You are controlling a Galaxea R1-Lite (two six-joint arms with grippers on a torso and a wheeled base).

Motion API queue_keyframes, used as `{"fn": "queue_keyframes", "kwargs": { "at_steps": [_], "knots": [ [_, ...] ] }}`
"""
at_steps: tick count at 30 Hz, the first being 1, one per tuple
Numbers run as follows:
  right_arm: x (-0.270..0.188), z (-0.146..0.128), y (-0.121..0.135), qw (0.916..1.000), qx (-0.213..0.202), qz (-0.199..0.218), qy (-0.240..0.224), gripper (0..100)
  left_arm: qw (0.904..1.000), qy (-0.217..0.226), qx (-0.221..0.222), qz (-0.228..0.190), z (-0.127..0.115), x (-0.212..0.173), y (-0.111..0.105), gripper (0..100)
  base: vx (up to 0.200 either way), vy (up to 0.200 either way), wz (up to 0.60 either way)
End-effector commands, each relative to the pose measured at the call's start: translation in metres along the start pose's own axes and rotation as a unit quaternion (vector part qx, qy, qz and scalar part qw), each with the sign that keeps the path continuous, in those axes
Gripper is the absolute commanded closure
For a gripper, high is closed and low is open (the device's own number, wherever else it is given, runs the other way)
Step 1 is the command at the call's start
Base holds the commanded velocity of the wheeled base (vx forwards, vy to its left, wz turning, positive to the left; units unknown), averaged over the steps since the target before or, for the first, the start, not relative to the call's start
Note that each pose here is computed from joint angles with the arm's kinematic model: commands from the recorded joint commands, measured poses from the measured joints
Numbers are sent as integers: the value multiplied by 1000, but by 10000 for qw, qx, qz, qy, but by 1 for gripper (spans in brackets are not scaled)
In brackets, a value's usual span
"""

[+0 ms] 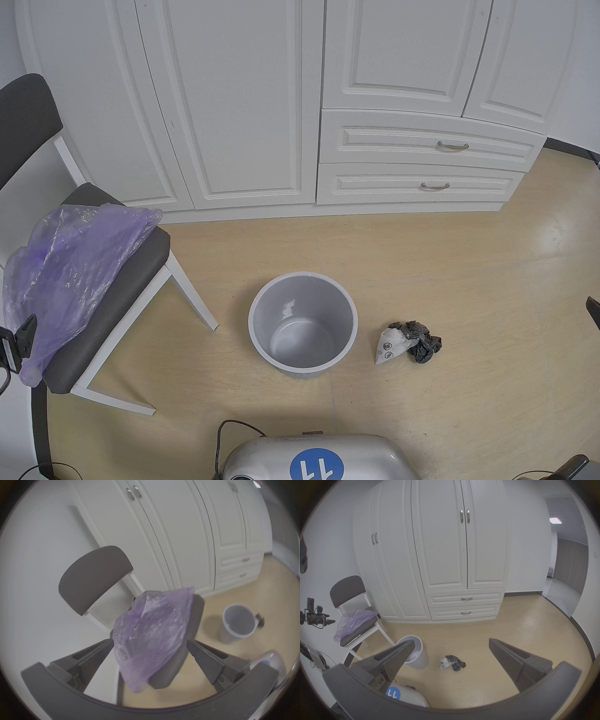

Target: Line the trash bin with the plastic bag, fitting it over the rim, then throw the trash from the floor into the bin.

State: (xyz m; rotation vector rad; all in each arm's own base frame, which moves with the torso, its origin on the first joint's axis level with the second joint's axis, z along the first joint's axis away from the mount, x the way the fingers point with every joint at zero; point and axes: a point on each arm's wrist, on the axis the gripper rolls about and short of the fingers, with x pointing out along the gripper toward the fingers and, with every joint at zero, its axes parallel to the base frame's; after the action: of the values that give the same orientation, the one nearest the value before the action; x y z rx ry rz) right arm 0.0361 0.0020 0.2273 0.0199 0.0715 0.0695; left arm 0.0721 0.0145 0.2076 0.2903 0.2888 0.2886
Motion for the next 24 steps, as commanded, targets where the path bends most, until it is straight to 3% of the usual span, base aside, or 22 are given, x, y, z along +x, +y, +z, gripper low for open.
{"fn": "queue_keyframes", "kwargs": {
  "at_steps": [1,5,9,14,24],
  "knots": [
    [41,-4,0,9979,41,101,637,0,9799,1558,1167,440,-3,67,16,0,0,0,0],
    [42,-7,0,9975,51,115,691,0,9678,1940,1590,235,-19,74,24,0,0,0,0],
    [43,-8,0,9973,68,128,715,0,9546,2318,1833,369,-40,63,42,0,0,0,0],
    [43,-10,2,9968,62,225,764,0,9555,2307,1823,232,-58,50,56,0,0,0,0],
    [47,-18,4,9948,52,347,959,0,9517,2564,1683,103,-74,49,52,0,0,0,0]
  ]
}}
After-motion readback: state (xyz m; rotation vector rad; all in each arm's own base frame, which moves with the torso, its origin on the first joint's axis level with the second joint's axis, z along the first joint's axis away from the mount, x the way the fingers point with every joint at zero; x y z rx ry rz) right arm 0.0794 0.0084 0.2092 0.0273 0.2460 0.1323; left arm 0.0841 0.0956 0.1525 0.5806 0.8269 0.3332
